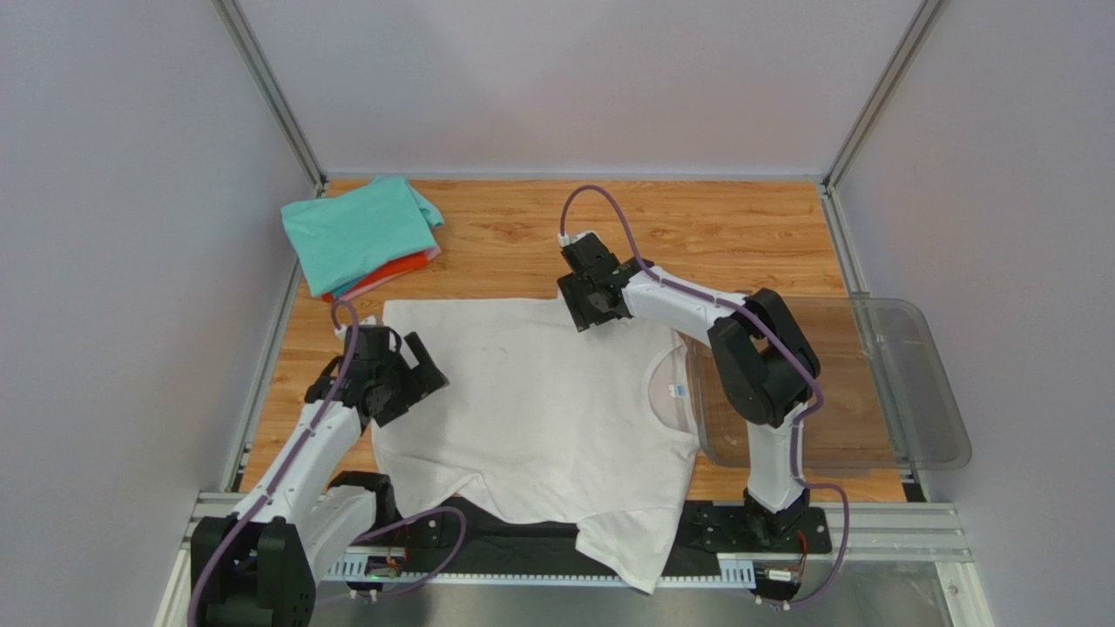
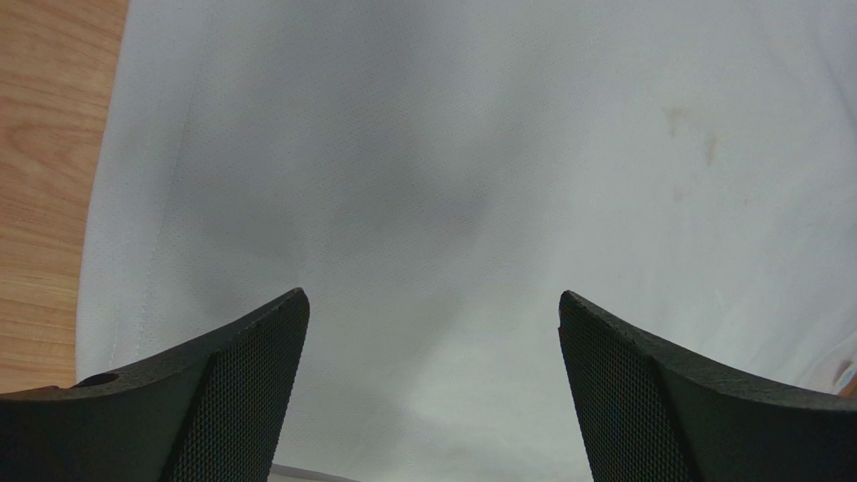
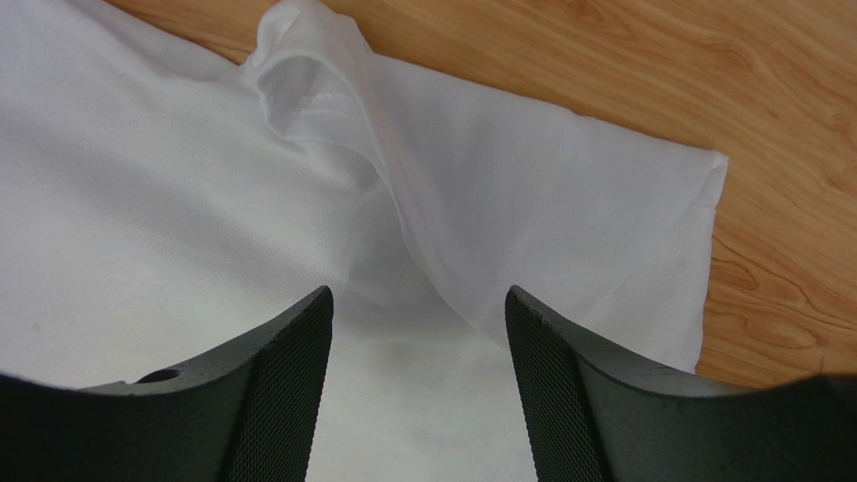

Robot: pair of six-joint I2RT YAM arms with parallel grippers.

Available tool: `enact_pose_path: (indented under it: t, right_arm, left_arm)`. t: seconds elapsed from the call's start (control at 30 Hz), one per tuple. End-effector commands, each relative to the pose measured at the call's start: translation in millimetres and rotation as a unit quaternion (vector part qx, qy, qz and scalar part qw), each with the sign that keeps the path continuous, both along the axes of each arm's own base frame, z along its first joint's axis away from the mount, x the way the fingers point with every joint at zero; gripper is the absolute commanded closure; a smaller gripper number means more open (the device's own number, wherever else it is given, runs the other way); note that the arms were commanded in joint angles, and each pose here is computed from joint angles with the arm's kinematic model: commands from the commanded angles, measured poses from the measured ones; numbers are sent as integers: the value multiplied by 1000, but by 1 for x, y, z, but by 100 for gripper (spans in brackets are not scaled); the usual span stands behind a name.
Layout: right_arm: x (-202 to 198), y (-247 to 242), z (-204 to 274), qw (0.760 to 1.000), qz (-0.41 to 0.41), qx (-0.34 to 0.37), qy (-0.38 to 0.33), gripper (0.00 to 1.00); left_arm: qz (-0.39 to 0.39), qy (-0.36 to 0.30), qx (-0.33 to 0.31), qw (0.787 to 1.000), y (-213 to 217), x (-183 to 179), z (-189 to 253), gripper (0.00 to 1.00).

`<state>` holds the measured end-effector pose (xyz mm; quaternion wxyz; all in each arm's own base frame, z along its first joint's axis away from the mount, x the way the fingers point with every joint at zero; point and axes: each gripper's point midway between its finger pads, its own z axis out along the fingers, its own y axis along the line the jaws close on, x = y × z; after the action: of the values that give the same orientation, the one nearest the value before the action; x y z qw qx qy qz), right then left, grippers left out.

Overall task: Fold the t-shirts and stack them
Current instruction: Flatten the tshirt out

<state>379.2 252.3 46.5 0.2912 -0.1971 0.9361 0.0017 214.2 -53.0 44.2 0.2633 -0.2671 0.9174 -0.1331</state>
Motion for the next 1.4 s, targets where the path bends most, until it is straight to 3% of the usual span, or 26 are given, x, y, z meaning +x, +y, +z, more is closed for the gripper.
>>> enact_pose_path:
  t: [0.0,0.1,0.13,0.17,0.33,0.4,0.93,1.1,1.17,1.2,1.27,1.3,1.37]
  right_arm:
    - [23,-4,6,1000,-6,-22,-18,36]
    - [29,-7,-1,1000,-13,-26,-6,48]
    - [31,-7,-1,1000,-13,-23,-3,65]
    - [33,-7,0,1000,-12,-22,-3,72]
    - [42,-8,5,999,-1,-35,-7,95]
    - [48,-8,12,999,2,-40,-14,100]
    - [112,-18,36,984,42,-155,-78,100]
    - [156,-24,43,968,47,-210,-127,100]
    - [166,-33,43,962,24,-234,-137,89]
    - [168,-31,49,962,21,-233,-142,70]
    - [162,-29,61,966,19,-216,-140,50]
    - [149,-25,53,974,31,-194,-116,44]
    - [134,-21,75,982,33,-147,-115,42]
  left_arm:
    - [7,-17,25,1000,9,8,0,0]
    - [11,-6,28,1000,11,5,-4,0]
    - [19,-3,40,999,16,4,-7,0]
    - [22,6,42,999,17,3,-10,0]
    - [24,28,48,998,18,3,-17,0]
    - [21,38,49,998,18,3,-20,0]
    - [20,53,52,997,19,4,-24,0]
    - [20,54,53,997,19,5,-26,0]
    - [19,58,54,997,19,4,-27,0]
    - [18,59,53,997,18,5,-27,0]
    - [18,62,53,997,18,4,-28,0]
    - [18,62,53,996,18,4,-28,0]
    - [19,62,52,996,18,4,-29,0]
